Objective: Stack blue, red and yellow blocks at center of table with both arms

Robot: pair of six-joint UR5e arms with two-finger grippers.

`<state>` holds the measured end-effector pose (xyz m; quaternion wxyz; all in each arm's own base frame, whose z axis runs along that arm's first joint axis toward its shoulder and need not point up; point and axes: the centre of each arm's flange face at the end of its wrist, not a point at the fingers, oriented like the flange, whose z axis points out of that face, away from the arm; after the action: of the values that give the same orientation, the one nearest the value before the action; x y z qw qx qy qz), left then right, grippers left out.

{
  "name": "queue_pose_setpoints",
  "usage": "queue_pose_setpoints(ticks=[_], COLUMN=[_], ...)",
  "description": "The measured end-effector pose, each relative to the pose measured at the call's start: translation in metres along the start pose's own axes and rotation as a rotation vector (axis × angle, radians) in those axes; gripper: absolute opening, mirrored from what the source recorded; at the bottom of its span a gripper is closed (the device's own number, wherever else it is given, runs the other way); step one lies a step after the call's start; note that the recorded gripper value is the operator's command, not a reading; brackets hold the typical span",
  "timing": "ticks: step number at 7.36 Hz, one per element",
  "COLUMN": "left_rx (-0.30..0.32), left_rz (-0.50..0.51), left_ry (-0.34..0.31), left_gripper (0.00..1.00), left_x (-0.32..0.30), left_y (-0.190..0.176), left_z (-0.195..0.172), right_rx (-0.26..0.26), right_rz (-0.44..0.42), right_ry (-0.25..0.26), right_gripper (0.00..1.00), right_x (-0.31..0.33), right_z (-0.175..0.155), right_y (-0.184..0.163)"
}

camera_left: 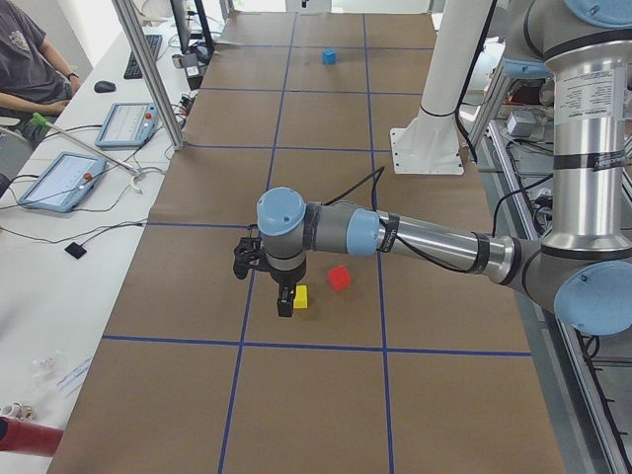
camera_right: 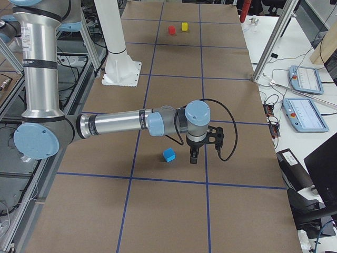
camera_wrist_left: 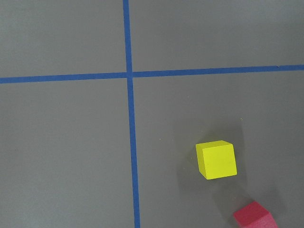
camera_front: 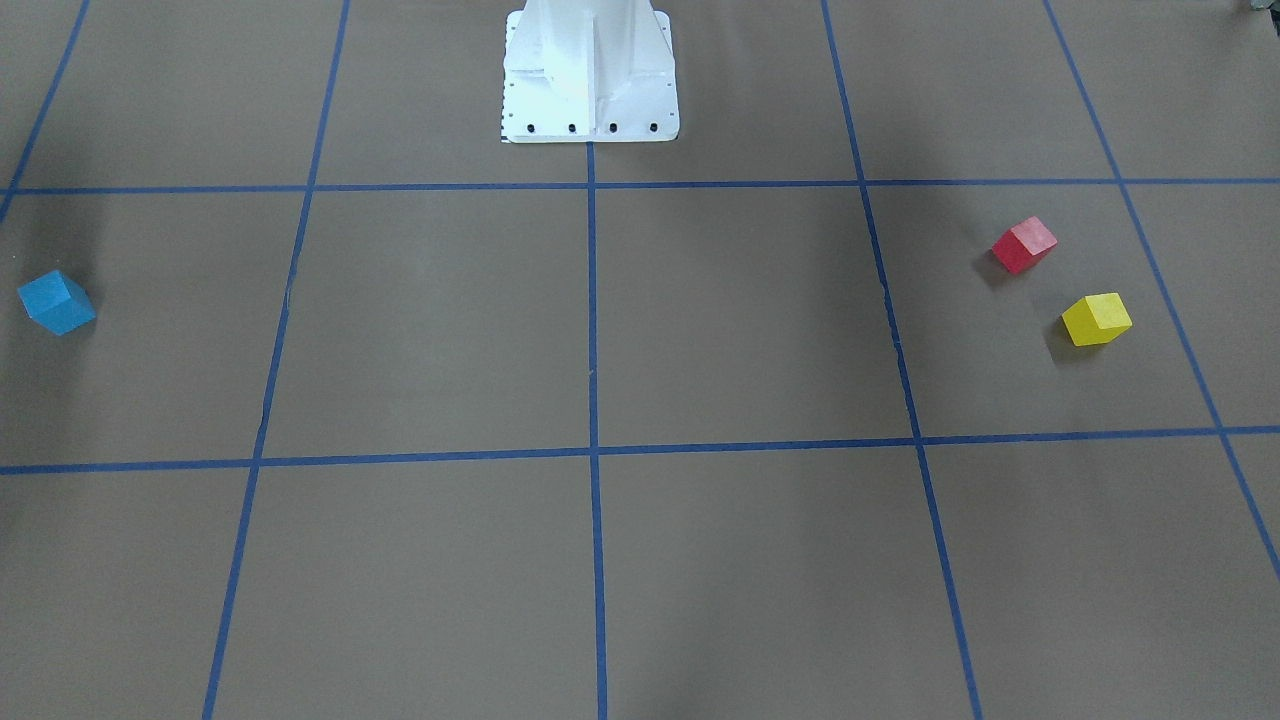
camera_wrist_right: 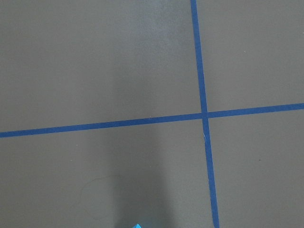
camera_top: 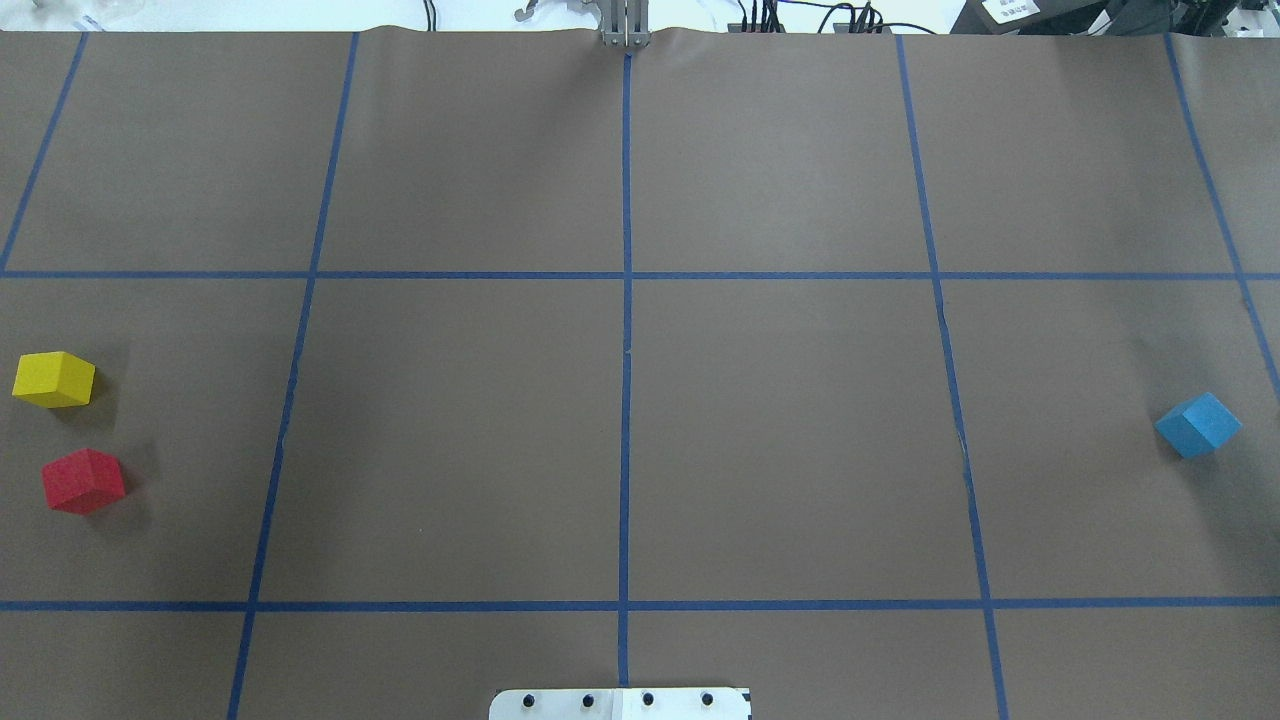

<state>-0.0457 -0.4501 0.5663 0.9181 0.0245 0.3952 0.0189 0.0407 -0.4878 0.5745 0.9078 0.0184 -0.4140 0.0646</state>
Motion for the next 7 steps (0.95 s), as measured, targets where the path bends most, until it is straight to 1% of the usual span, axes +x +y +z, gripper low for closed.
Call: queue_pose_setpoints(ticks=[1,2,4,5,6,7], left_rx=[-0.003,-0.008,-0.012,-0.012,-0.009,-0.001], left_rz=[-0.001,-0.004,-0.004,-0.003,0.000,0.007], left_ry=[0.005,0.015,0.023,0.023,0.023,0.023], left_gripper=[1.00,1.00,1.00,1.00,1.00,1.00], left_x=[-0.001,-0.003,-0.004,-0.004,-0.003,-0.002], left_y=[0.006,0.016,0.022,0.023,0.022,0.021], left_z=[0.002,0.005,0.007,0.007,0.007,0.006], right_rx=[-0.005,-0.012,-0.059,-0.085,-0.095,-0.090], right_rz=[-0.031,-0.111,-0.282,-0.351,-0.439,-0.540], right_ry=[-0.003,0.001,0.014,0.036,0.071,0.101], right_gripper=[1.00,1.00,1.00,1.00,1.00,1.00], right_x=[-0.005,-0.020,-0.055,-0.069,-0.076,-0.071], right_z=[0.008,0.026,0.077,0.100,0.120,0.133], right_y=[0.013,0.031,0.061,0.074,0.088,0.103])
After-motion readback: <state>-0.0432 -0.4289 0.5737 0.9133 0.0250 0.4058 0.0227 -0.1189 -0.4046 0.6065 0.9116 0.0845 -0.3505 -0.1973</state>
